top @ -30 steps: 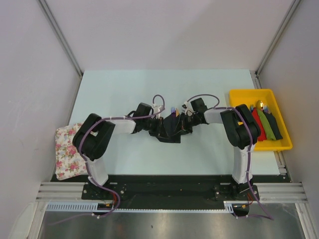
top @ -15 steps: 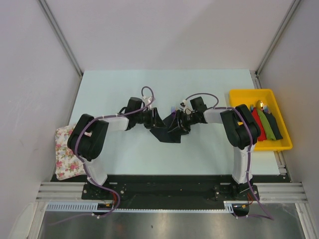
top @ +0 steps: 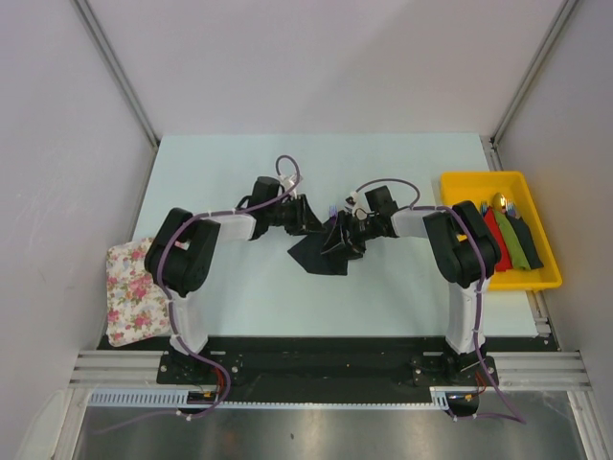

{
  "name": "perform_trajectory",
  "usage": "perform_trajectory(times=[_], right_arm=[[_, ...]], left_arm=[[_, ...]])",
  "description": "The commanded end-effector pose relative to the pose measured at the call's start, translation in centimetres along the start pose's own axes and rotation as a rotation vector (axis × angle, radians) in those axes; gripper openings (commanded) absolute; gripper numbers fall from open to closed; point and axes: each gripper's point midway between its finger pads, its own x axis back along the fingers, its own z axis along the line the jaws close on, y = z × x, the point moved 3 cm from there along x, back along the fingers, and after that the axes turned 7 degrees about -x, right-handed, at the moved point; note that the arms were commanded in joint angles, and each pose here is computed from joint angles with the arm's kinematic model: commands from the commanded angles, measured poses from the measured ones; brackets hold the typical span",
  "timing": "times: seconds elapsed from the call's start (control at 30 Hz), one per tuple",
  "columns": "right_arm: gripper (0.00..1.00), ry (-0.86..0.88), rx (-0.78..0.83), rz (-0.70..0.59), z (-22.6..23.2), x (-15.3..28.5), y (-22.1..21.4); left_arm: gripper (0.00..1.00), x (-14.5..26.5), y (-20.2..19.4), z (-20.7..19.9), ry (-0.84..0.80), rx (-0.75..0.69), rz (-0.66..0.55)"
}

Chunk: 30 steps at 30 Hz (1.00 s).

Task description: Place the utensils on the paper napkin and roll it up

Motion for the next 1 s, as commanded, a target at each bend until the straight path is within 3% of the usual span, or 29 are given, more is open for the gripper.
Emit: perform_trajectory(times=[0.0,0.57,0.77,0.93,0.97], right_arm=[[0.61,-0.058,0.042,-0.063,-1.0,-0.3,0.8],[0.61,-0.050,0.070,-0.070,-0.6,0.0,0.7],[0.60,0.000,0.127,-0.099,2.6,1.2,1.2],[0.51,0.000,0.182,-0.188,5.1,3.0,2.5],[0.44,-0.007,0.194,-0.210,5.6,3.4,2.7]], left_arm=[[0.33,-1.1,1.1,-1.7,-0.059,-0.022,-0.002],[0.16,-2.6,-3.2,0.0,0.021,-0.052,0.158],[0.09,-2.4,-3.3,1.3,0.085,-0.066,0.170],[0.06,-2.5,-3.6,1.6,0.100,-0.066,0.172],[0.06,-2.4,-3.7,1.6,0.101,-0.065,0.174]])
